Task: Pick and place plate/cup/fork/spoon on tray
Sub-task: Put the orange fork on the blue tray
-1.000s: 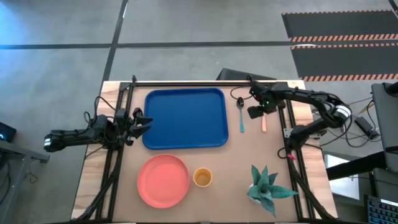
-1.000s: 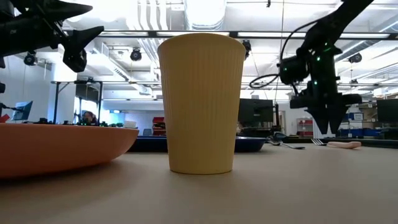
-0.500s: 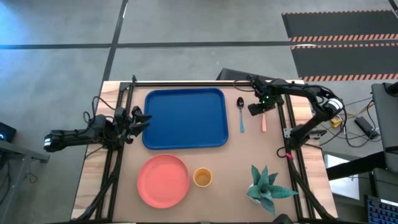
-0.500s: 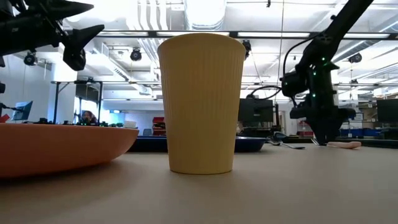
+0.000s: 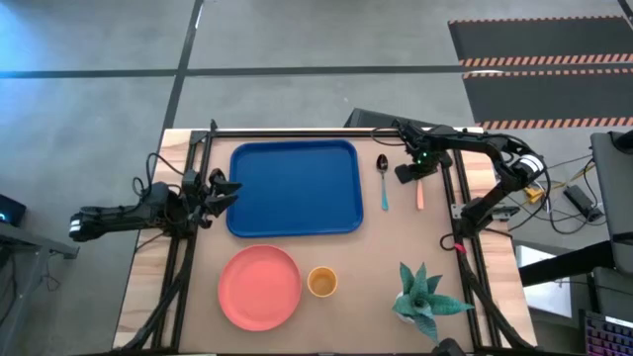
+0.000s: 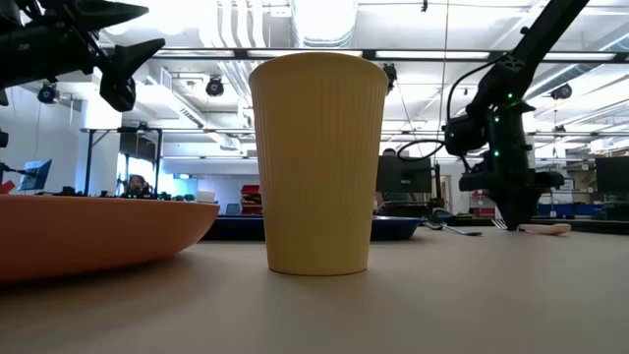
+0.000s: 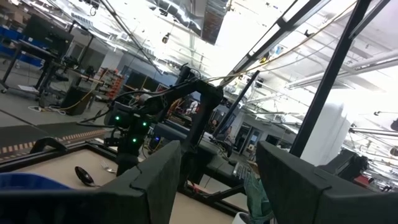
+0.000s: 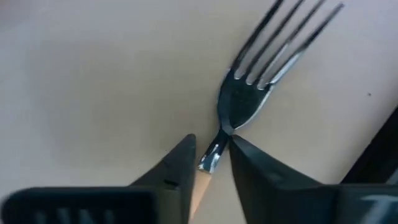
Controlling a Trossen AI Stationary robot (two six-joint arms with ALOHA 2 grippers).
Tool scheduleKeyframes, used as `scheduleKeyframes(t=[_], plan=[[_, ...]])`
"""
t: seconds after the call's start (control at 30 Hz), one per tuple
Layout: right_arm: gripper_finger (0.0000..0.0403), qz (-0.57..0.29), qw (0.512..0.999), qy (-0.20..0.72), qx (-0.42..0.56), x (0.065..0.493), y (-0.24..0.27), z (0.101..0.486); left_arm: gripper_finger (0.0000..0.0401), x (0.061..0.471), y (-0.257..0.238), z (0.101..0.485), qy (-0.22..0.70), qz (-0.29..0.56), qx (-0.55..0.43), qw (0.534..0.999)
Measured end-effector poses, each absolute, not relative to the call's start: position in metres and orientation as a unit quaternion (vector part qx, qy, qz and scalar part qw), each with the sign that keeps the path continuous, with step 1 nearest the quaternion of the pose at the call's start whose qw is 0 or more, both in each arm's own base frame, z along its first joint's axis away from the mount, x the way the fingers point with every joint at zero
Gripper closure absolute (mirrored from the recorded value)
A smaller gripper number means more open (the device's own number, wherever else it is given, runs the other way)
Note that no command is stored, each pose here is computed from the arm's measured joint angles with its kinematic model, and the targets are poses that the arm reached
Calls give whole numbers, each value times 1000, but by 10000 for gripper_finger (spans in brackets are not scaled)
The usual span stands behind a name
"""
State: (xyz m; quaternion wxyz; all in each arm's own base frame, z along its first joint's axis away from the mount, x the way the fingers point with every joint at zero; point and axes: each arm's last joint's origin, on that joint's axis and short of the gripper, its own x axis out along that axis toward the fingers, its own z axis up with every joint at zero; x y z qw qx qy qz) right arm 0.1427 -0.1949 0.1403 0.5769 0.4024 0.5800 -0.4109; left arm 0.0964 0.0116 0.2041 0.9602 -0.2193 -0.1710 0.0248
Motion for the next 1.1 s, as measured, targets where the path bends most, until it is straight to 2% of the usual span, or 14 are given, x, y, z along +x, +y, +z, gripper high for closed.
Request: scheduleKeyframes(t=[0.1, 0.3, 0.4, 0.57, 0.7, 0.83, 0.93, 1.1], plan=[[380, -420, 572, 580, 399, 142, -195, 140, 207, 96, 12, 204, -171, 25, -219, 960], [390, -426, 575, 567, 408, 143, -195, 144, 207, 96, 12, 204, -171, 25, -221, 960], [392, -422, 585, 550, 421, 147, -192, 162, 207, 96, 12, 205, -172, 22, -232, 957], [392, -434, 654, 467, 407, 170, -186, 226, 207, 96, 12, 205, -173, 22, -232, 957], [393, -413, 724, 390, 392, 199, -167, 280, 207, 96, 12, 205, -172, 22, -232, 957], [393, -394, 767, 346, 371, 239, -139, 309, 207, 96, 12, 205, -172, 22, -231, 957], [393, -393, 770, 337, 374, 270, -119, 306, 207, 96, 12, 205, -173, 23, -232, 957], [394, -389, 764, 326, 398, 326, -100, 274, 207, 96, 12, 205, -171, 23, -231, 957]])
